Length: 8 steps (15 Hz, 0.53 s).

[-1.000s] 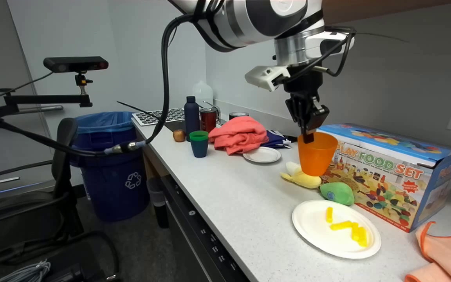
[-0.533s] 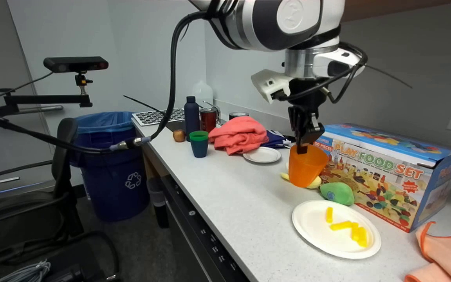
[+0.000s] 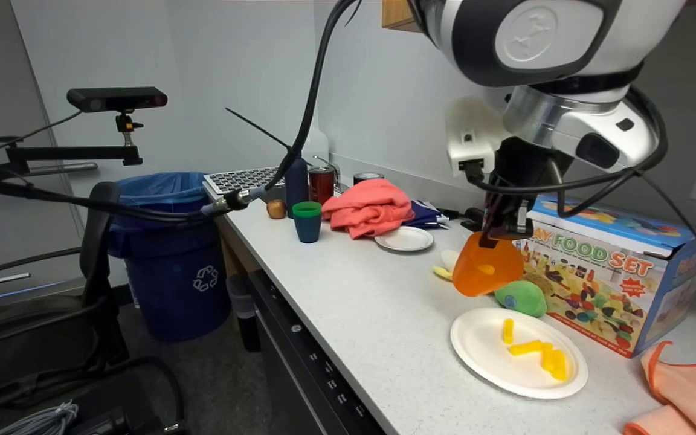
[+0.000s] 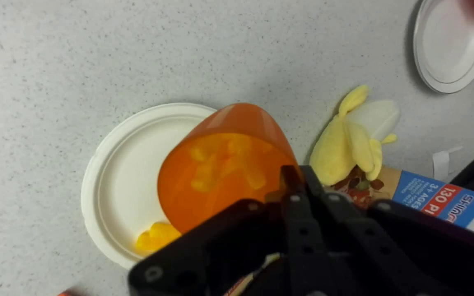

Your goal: Pick up the orange cup and pour the fries out of the cup and onto the white plate

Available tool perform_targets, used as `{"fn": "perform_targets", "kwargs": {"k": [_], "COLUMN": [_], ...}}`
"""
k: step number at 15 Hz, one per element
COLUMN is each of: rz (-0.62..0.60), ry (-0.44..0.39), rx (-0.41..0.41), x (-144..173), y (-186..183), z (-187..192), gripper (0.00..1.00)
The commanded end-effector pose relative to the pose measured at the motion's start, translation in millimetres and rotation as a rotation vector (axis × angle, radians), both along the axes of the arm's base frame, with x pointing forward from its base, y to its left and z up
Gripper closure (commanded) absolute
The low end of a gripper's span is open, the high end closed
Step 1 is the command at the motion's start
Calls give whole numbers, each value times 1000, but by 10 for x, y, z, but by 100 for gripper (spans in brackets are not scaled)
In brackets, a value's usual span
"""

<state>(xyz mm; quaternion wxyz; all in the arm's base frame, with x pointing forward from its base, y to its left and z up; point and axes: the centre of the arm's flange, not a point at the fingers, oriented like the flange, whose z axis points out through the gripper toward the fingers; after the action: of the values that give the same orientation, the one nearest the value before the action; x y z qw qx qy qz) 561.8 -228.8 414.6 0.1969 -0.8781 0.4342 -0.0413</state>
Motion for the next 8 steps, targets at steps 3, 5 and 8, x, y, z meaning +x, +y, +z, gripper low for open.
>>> {"fn": "perform_targets", "kwargs": {"k": [3,5,8], "rz": [-19,-28,-50], "ry": [-43,-41,-25], "rx": [230,298,375], "x": [163,182,161], "y": [-296,-358,-489], "z": [76,39,-46], "gripper": [99,99,99]}}
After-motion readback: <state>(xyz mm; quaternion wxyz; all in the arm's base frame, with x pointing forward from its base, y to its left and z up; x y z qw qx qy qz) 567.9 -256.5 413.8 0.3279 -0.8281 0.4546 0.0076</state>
